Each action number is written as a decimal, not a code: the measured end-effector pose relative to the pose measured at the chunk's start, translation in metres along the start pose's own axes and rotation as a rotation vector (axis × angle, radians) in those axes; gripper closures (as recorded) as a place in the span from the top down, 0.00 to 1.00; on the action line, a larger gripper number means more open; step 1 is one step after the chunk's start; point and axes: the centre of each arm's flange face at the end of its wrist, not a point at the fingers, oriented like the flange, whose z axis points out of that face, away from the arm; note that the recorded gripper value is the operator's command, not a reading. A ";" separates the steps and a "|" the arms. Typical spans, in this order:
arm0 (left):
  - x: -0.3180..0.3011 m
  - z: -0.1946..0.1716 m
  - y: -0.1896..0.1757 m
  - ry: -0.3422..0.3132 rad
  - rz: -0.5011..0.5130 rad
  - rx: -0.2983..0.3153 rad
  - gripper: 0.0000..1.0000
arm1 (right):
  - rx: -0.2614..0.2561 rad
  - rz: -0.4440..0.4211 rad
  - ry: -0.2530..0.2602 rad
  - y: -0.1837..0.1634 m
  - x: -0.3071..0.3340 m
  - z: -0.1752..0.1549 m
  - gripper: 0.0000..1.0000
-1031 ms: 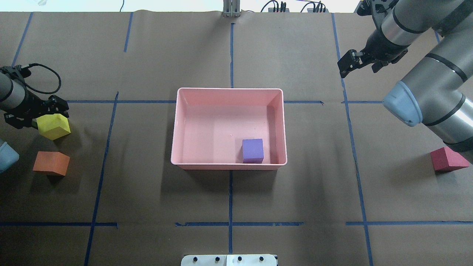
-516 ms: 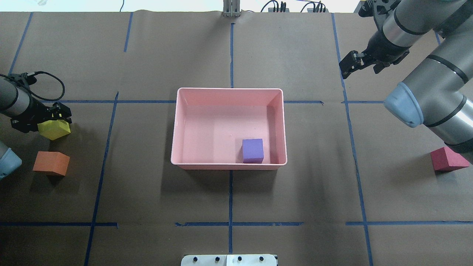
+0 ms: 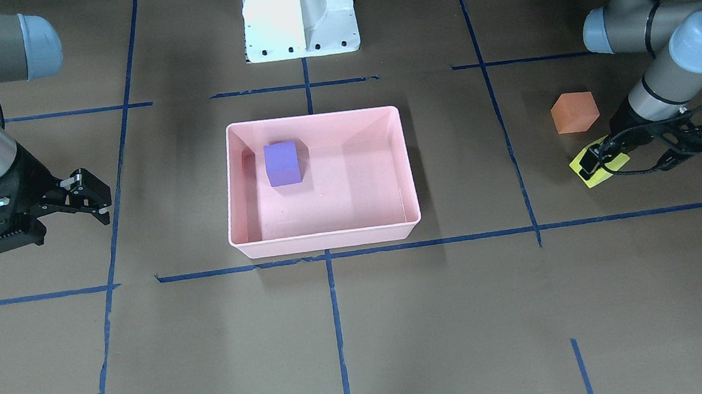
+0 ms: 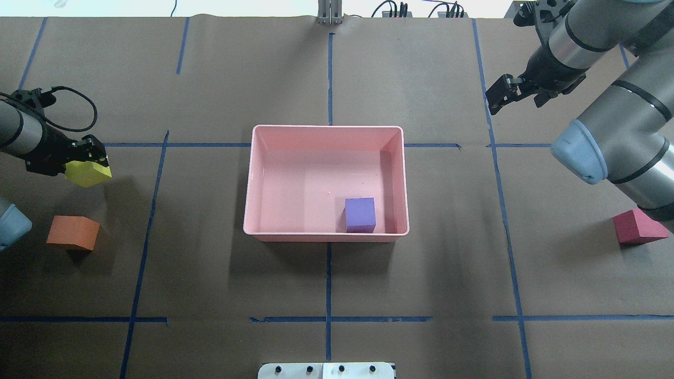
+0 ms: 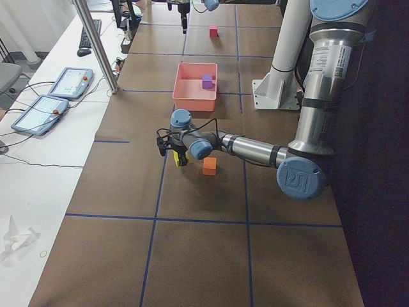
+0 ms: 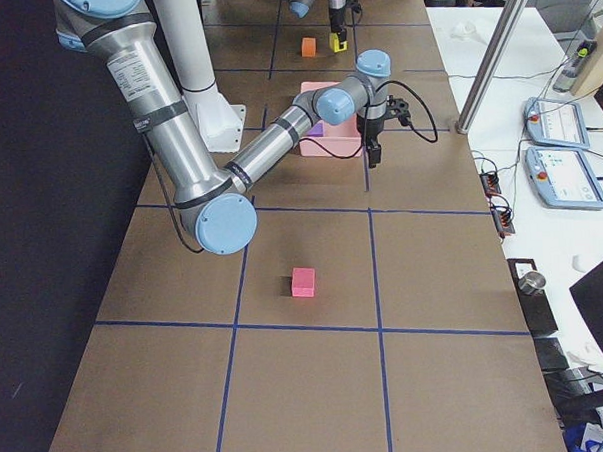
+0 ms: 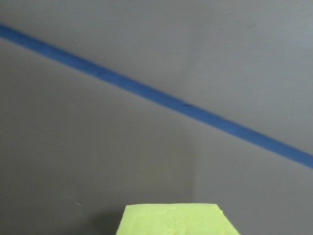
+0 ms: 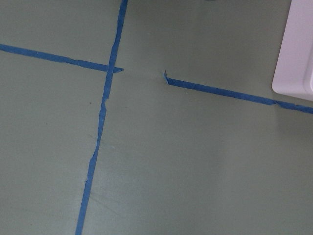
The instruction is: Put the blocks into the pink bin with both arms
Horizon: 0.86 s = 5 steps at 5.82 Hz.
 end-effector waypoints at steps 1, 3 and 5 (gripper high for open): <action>0.041 -0.023 0.002 0.066 0.044 0.025 0.44 | -0.005 -0.016 0.005 0.015 0.017 -0.001 1.00; 0.142 -0.061 0.006 0.185 0.133 0.053 0.44 | -0.034 -0.072 0.023 0.043 0.087 -0.001 1.00; 0.262 -0.078 0.046 0.185 0.184 0.014 0.45 | -0.036 -0.118 0.001 0.092 0.176 0.006 1.00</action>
